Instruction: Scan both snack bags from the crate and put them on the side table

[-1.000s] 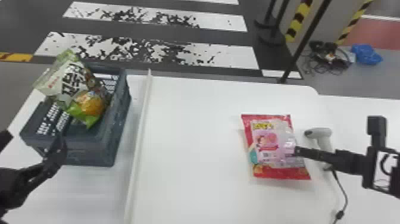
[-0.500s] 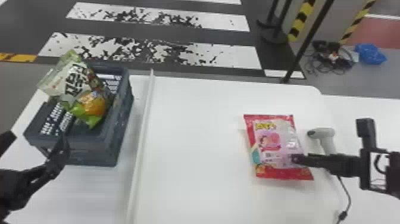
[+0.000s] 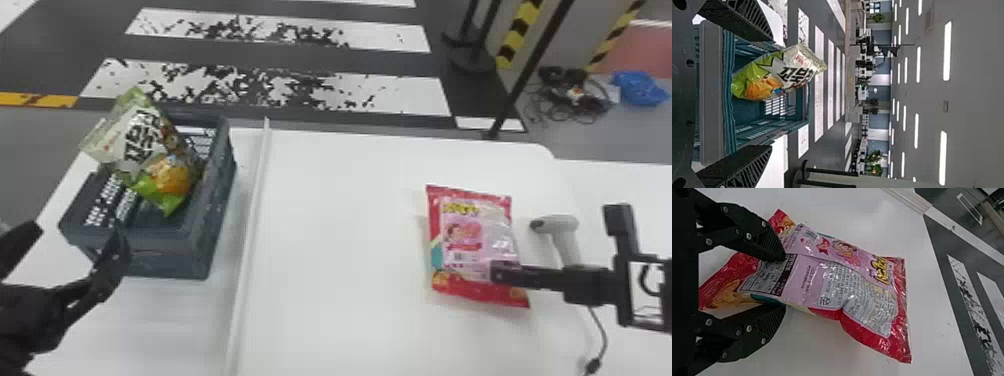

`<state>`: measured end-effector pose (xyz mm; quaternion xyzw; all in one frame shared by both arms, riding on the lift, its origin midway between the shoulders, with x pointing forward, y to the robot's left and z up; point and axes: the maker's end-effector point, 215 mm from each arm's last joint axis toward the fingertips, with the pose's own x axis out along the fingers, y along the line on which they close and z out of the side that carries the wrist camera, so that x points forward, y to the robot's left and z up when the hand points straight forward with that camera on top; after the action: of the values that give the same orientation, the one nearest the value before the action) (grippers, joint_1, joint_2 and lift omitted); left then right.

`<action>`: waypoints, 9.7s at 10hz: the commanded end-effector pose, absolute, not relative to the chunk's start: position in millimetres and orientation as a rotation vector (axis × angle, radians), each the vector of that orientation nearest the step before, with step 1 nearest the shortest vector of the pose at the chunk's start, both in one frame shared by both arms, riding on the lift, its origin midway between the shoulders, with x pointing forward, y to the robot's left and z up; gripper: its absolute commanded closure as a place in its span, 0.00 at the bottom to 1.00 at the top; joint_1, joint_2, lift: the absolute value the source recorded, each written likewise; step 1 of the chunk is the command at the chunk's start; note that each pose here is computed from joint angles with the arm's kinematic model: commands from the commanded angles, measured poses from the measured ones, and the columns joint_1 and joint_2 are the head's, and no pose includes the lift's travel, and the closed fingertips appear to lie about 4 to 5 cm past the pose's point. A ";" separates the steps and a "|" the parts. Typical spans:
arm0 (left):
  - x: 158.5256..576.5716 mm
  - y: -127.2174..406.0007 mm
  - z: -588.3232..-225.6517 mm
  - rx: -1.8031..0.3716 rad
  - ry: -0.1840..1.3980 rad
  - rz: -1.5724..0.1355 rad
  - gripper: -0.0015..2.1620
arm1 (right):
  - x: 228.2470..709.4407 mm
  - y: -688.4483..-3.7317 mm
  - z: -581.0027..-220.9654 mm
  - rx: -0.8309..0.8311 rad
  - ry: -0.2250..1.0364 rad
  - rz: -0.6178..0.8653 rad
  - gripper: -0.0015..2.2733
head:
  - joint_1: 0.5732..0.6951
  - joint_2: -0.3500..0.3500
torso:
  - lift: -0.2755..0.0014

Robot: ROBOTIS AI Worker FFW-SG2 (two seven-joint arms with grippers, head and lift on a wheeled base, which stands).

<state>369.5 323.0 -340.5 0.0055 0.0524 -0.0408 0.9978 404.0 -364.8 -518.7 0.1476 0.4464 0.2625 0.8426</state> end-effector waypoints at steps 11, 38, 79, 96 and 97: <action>371.5 332.8 -341.3 0.009 0.100 -0.063 0.00 | 448.4 -550.2 -440.0 0.438 0.612 -0.021 0.99 | 1.00 0.22 | 0.68; 394.2 335.8 -320.5 0.035 0.064 -0.026 0.03 | 405.3 -243.0 -373.9 0.035 -0.012 -0.146 0.02 | 1.00 0.66 | 0.68; 455.8 197.1 -256.0 -0.278 0.328 -0.496 0.99 | 392.9 -257.6 -385.1 0.027 0.043 -0.163 0.03 | 1.00 0.49 | 0.68; 457.4 -33.0 -475.3 -0.307 0.503 -0.812 0.01 | 396.8 -266.4 -390.5 0.018 0.054 -0.185 0.03 | 1.00 0.00 | 0.68; 461.6 -24.2 -469.7 -0.272 0.481 -0.765 0.02 | 397.4 -266.0 -391.7 0.017 0.058 -0.183 0.03 | 1.00 0.00 | 0.68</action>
<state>462.6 -26.3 -473.7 -0.1388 0.2373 -0.3705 0.8872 396.9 -266.1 -391.4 0.0088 0.0284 -0.0917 0.9953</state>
